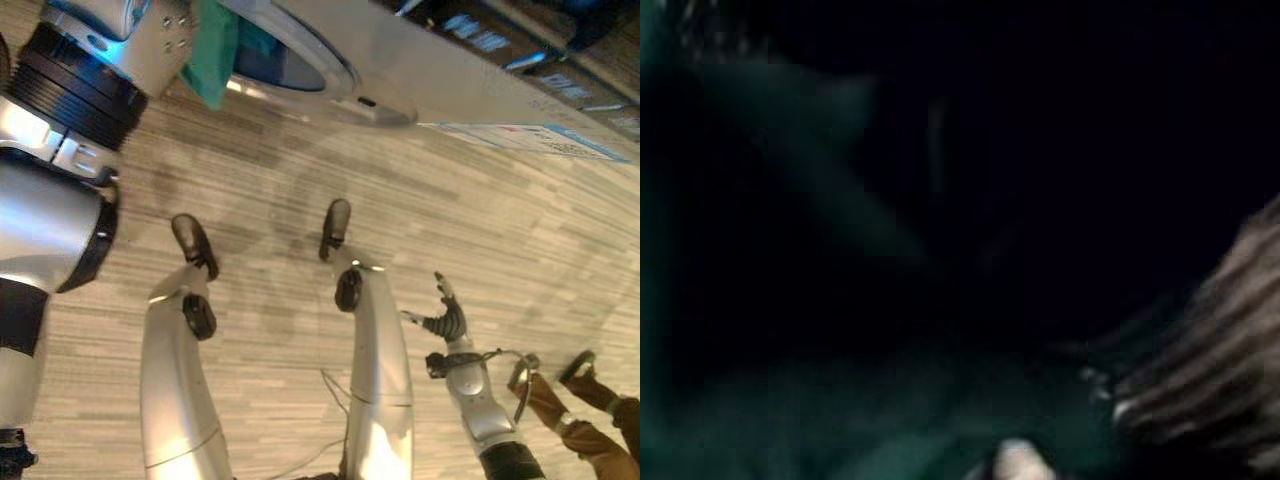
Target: Grab the laundry basket,head to the washer,open it,put in the laundry and shut it.
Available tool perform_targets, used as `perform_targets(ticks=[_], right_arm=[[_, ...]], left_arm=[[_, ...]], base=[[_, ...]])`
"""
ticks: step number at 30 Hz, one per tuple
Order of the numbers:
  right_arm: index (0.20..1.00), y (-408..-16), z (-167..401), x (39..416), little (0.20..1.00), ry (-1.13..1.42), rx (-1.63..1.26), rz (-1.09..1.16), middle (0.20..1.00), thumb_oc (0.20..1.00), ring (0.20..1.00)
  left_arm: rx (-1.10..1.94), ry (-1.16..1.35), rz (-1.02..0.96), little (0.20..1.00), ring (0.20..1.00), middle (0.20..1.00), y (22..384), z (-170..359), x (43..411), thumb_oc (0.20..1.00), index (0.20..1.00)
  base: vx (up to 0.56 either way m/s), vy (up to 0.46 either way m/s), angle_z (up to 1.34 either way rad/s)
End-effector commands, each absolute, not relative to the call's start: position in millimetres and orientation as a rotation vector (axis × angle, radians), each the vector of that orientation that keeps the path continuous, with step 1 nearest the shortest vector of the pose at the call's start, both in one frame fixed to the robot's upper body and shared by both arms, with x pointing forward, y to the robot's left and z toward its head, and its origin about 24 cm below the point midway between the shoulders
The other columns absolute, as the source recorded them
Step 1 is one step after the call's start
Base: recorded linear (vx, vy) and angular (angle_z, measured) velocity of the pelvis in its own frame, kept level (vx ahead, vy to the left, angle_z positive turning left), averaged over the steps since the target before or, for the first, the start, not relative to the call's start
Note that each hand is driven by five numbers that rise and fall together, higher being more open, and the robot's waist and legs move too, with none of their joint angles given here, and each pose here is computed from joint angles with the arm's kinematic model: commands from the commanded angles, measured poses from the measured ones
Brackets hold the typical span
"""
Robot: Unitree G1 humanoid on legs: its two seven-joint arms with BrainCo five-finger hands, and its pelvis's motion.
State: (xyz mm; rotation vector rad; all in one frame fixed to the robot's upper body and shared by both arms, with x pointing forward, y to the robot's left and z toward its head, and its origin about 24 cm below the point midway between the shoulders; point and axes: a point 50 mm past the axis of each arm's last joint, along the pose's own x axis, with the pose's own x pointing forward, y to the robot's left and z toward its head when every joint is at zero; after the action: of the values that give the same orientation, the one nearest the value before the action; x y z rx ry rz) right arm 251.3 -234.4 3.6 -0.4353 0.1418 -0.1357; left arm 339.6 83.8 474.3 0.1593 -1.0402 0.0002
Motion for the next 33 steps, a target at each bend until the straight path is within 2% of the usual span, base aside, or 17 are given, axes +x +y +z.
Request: perform_targets(ticks=[1,3,7,8,12,13,14,15,18,19,21,24,26,27,30,33], right_arm=[[1.0,-241.1,-24.8,221.4,1.0,0.278,-0.421,-0.108,1.0,1.0,1.0],[1.0,-236.9,-27.4,230.4,1.0,0.29,-0.407,-0.089,1.0,1.0,1.0],[1.0,-227.2,-32.1,234.2,1.0,0.297,-0.398,-0.052,1.0,1.0,1.0],[1.0,-222.9,-36.8,233.7,1.0,0.314,-0.392,-0.036,1.0,1.0,1.0],[1.0,-217.3,-43.6,232.1,1.0,0.338,-0.388,-0.012,1.0,1.0,1.0],[1.0,-213.8,-48.0,227.3,1.0,0.35,-0.378,0.01,1.0,1.0,1.0],[1.0,-237.0,-49.5,231.9,1.0,0.388,-0.428,-0.046,1.0,1.0,1.0],[1.0,-237.7,-50.3,230.6,1.0,0.392,-0.431,-0.046,1.0,1.0,1.0],[1.0,-232.4,-57.7,219.5,1.0,0.416,-0.389,-0.056,1.0,1.0,1.0],[1.0,-233.3,-58.4,217.9,1.0,0.421,-0.394,-0.055,1.0,1.0,1.0],[1.0,-233.4,-63.8,210.7,1.0,0.457,-0.385,-0.071,1.0,1.0,1.0],[1.0,-228.7,-73.5,202.8,1.0,0.508,-0.396,-0.071,1.0,1.0,1.0],[1.0,-221.4,-78.4,199.8,1.0,0.526,-0.396,-0.062,1.0,1.0,1.0],[1.0,-215.5,-81.7,197.3,1.0,0.535,-0.405,-0.044,1.0,1.0,1.0],[1.0,-212.7,-84.4,195.4,1.0,0.545,-0.421,-0.024,1.0,1.0,1.0],[1.0,-211.5,-88.9,191.1,1.0,0.566,-0.451,0.016,1.0,1.0,1.0]], left_arm=[[0.594,-0.991,0.055,1.0,1.0,1.0,79.4,479.0,346.4,1.0,1.0],[1.011,-0.92,0.191,1.0,1.0,1.0,81.2,468.4,359.7,1.0,1.0],[1.254,-1.029,0.311,1.0,1.0,1.0,66.3,477.0,350.0,1.0,1.0],[1.304,-1.115,0.316,1.0,1.0,1.0,53.4,478.4,342.0,1.0,1.0],[1.344,-1.245,0.325,1.0,1.0,1.0,39.2,482.0,327.4,1.0,1.0],[1.409,-1.389,0.361,1.0,1.0,1.0,32.4,484.8,311.6,1.0,1.0],[1.357,-1.447,0.324,1.0,1.0,1.0,28.7,476.5,303.6,1.0,1.0],[1.356,-1.442,0.325,1.0,1.0,1.0,30.0,475.1,304.1,1.0,1.0],[1.183,-1.324,0.074,1.0,1.0,1.0,39.6,419.7,319.3,1.0,1.0],[1.18,-1.318,0.072,1.0,1.0,1.0,41.6,418.3,319.5,1.0,1.0],[0.974,-1.15,-0.189,1.0,1.0,1.0,64.4,364.8,325.6,1.0,1.0],[0.776,-0.882,-0.384,1.0,1.0,1.0,94.1,293.0,331.2,1.0,1.0],[0.619,-0.705,-0.496,1.0,1.0,1.0,108.7,244.3,322.8,1.0,1.0],[0.489,-0.54,-0.572,1.0,1.0,1.0,120.0,204.2,310.8,1.0,1.0],[0.401,-0.413,-0.6,1.0,1.0,1.0,130.7,172.3,296.8,1.0,1.0],[0.335,-0.257,-0.543,1.0,1.0,1.0,157.3,131.5,279.0,1.0,1.0]], base=[[-0.04,0.015,0.04],[-0.03,0.019,0.08],[-0.02,-0.006,0.1],[-0.03,-0.011,0.06],[-0.02,0.011,0.09],[-0.03,-0.001,0.1],[-0.03,-0.002,0.03],[-0.03,0.016,0.0],[-0.02,0.057,0.08],[-0.03,0.06,0.07],[-0.04,0.056,0.06],[-0.03,0.035,0.01],[-0.03,0.023,0.08],[-0.03,0.013,0.12],[-0.03,0.007,0.17],[-0.02,0.04,0.07]])
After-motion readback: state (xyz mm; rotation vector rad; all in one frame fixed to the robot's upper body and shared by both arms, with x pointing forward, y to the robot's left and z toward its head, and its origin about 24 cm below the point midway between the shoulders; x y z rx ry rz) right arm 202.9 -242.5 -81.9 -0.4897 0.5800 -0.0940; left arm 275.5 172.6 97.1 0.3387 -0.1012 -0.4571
